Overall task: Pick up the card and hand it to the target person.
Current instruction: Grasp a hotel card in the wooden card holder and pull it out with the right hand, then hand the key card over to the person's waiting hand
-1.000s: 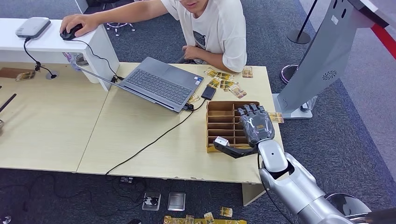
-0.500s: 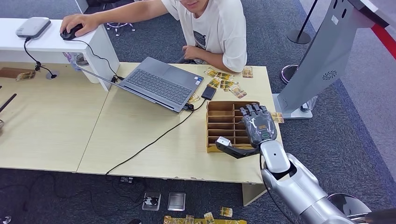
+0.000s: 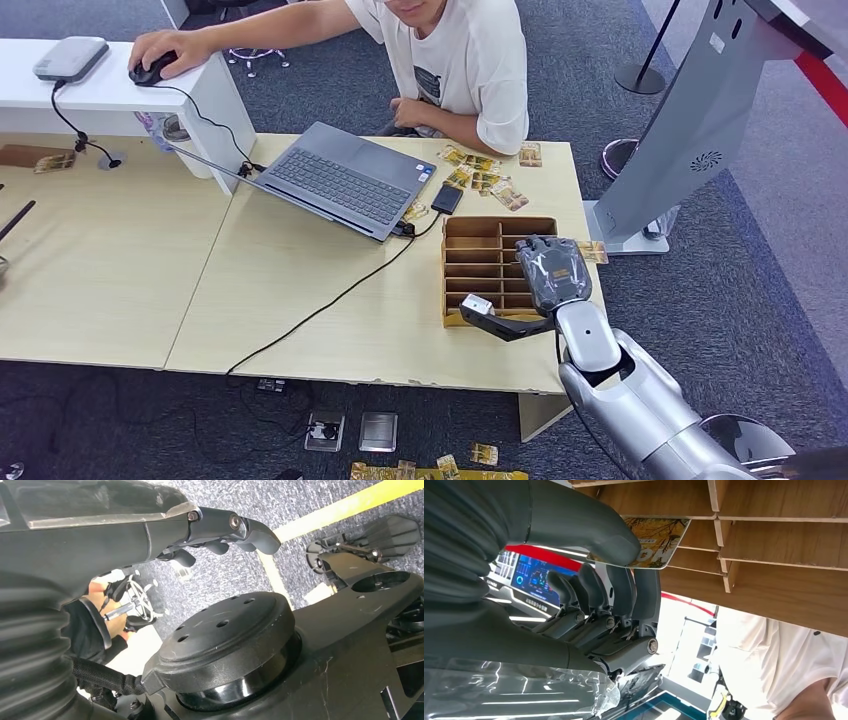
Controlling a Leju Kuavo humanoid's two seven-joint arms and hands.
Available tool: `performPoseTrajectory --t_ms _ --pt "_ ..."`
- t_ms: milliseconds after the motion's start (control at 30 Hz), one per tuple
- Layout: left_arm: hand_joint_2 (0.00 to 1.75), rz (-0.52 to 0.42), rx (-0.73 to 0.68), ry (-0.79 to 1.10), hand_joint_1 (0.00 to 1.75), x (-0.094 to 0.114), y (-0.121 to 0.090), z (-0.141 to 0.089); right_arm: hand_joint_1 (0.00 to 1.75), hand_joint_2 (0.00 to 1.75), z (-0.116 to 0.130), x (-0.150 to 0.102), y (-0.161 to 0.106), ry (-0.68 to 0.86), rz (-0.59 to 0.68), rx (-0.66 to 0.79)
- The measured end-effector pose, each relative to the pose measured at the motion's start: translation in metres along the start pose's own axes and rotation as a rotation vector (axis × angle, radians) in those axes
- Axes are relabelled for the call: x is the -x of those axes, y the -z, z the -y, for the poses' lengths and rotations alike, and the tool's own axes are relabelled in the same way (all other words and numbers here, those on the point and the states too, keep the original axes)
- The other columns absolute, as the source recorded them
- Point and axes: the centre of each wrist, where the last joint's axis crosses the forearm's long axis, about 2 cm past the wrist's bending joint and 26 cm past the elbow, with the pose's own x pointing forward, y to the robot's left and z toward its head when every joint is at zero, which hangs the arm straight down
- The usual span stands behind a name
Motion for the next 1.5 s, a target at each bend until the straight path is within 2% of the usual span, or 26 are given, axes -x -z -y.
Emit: performPoseTrajectory --t_ms 333,600,900,1267,1300,1400,1433,1500 --pt "1.75 -0.001 -0.002 0.002 0.00 0.000 0.000 0.000 1.71 1.75 0.001 0.003 -0.001 0.008 -0.003 0.013" --pt "1.75 -0.003 -0.003 0.009 0.00 0.000 0.000 -0.001 1.69 1.75 0.004 0.010 -0.001 0.014 -0.028 0.036" --pt "1.75 -0.004 -0.001 0.023 0.00 0.001 0.000 -0.001 1.70 1.75 0.031 0.033 0.004 -0.007 -0.084 0.097" --pt "1.75 -0.005 -0.003 0.028 0.00 0.001 0.000 -0.001 1.72 1.75 0.057 0.046 0.006 -0.023 -0.100 0.163" --pt "1.75 -0.005 -0.003 0.027 0.00 0.001 0.000 -0.001 1.52 1.75 0.059 0.046 0.006 -0.023 -0.099 0.167" --pt "1.75 -0.005 -0.004 0.026 0.00 0.001 0.000 -0.002 0.24 1.75 0.062 0.046 0.006 -0.023 -0.096 0.178" --pt "1.75 -0.005 -0.004 0.026 0.00 0.001 0.000 -0.002 0.00 1.75 0.063 0.046 0.006 -0.022 -0.094 0.182" --pt "1.75 -0.005 -0.004 0.026 0.00 0.001 0.000 -0.002 0.00 1.75 0.064 0.047 0.006 -0.017 -0.089 0.189"
